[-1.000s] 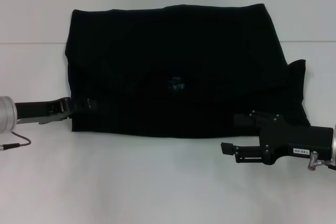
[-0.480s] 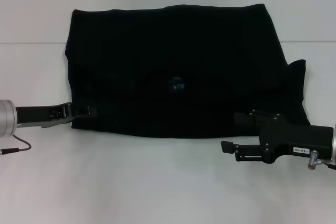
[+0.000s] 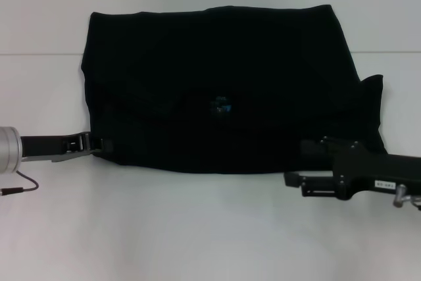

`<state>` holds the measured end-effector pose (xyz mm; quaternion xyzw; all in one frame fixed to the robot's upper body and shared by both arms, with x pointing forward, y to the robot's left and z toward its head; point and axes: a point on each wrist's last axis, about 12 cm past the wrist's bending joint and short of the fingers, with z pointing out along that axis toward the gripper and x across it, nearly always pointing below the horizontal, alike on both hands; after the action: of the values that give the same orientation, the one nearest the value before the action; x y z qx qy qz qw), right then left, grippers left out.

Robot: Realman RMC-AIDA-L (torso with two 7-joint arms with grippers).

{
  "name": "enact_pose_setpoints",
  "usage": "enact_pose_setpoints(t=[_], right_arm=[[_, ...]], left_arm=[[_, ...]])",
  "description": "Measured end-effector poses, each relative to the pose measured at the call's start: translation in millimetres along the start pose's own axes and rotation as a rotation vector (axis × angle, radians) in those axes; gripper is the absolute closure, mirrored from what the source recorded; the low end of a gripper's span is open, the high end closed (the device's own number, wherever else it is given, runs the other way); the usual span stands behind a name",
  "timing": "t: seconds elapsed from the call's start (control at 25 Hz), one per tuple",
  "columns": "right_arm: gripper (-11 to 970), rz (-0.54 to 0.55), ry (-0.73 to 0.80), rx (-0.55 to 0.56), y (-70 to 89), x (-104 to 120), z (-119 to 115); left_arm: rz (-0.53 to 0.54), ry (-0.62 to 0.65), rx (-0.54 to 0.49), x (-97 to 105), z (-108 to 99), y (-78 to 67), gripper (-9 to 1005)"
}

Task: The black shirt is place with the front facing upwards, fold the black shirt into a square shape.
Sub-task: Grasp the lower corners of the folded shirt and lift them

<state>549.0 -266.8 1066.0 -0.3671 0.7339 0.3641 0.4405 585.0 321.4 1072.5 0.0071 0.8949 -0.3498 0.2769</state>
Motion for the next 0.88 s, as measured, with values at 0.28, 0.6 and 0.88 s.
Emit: enact_pose_setpoints(t=[0.28,0.6,0.88], right_arm=[[19,0.256,0.082,0.115,-32.5,-32.1,-39.5],[18,0.707,0.258,0.444,-79.7,-82.7,-107.0],[63,0.767,0.324,0.589,-92.5,-83.1,-100.9]], left_arm=[[0.003,0.003,0.004,-1.3,-2.0,0.2,951],[0.004,0.01,0.014,-1.1,-2.7,-0.8,985],[0.006,0.01,0.017,-2.2,-2.4,-1.6,987]])
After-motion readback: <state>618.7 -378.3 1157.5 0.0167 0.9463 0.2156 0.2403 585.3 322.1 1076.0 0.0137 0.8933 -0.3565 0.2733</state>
